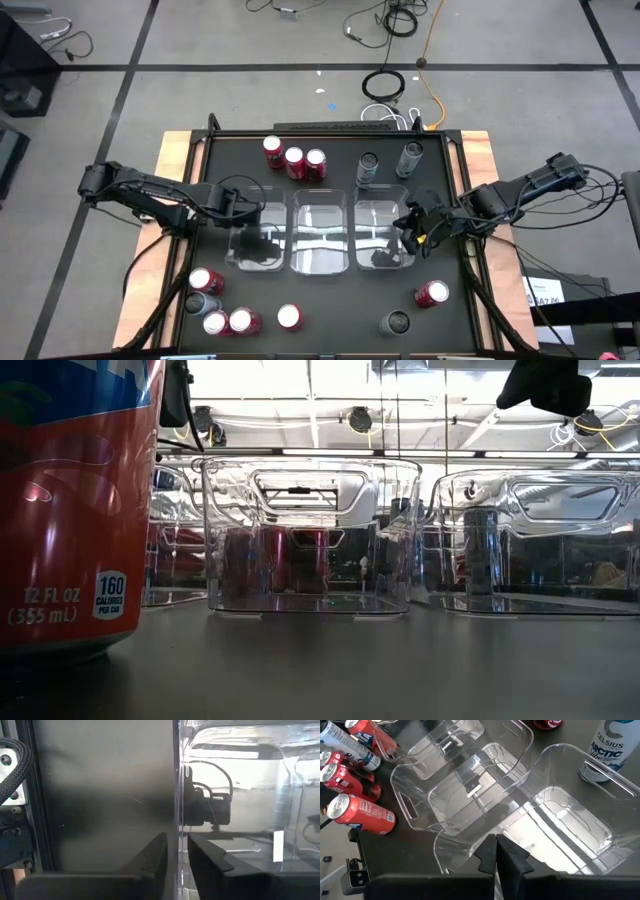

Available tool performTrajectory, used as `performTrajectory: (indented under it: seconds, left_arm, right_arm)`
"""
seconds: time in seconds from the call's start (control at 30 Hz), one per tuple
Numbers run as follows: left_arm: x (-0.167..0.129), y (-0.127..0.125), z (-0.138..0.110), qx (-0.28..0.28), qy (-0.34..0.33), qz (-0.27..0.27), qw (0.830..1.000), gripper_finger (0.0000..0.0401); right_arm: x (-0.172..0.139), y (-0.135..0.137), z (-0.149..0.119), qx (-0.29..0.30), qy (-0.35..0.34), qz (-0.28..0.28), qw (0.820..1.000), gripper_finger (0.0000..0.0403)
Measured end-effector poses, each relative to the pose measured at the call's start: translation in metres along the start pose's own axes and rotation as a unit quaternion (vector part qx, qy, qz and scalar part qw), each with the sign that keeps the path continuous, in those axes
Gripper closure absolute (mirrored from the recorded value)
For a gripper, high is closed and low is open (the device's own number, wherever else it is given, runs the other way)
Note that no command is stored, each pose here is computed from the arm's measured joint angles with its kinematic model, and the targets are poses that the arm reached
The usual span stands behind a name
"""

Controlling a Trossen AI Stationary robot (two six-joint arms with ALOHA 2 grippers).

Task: Sort soda cans
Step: Adjust the right transparent bin

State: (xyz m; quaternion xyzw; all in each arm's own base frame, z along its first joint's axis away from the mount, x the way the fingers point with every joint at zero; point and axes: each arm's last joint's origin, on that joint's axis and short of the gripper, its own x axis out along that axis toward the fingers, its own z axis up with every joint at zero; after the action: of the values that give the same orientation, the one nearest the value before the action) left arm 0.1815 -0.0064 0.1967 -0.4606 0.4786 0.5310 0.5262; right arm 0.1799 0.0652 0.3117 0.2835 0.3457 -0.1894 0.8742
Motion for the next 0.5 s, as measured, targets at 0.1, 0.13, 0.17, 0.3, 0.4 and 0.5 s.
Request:
performTrajectory:
  seconds: [0.1,0.13,0.17,0.3,0.4,0.5]
  left_arm:
    - [0.000,0.000,0.000,0.002,0.006,0.001,1.000,0.0294]
    - [0.000,0.000,-0.001,0.003,0.010,0.001,1.000,0.0290]
    - [0.000,0.000,-0.001,0.007,0.014,0.001,1.000,0.0287]
    - [-0.004,0.002,-0.001,0.013,0.019,-0.005,1.000,0.0281]
    - [-0.014,0.002,0.001,0.023,0.018,-0.019,0.999,0.0280]
    - [-0.027,0.004,0.003,0.044,0.013,-0.036,0.998,0.0280]
  right_arm:
    - [0.000,0.000,0.000,0.000,0.000,0.000,1.000,0.0399]
    - [0.000,0.000,0.000,0.000,0.000,0.000,1.000,0.0399]
    - [0.000,0.000,0.000,0.000,0.000,0.000,1.000,0.0399]
    - [0.000,0.000,0.000,0.000,0.000,0.000,1.000,0.0399]
    - [0.000,0.000,0.000,0.003,-0.002,-0.001,1.000,0.0399]
    - [0.000,0.000,0.000,0.008,-0.002,-0.001,1.000,0.0399]
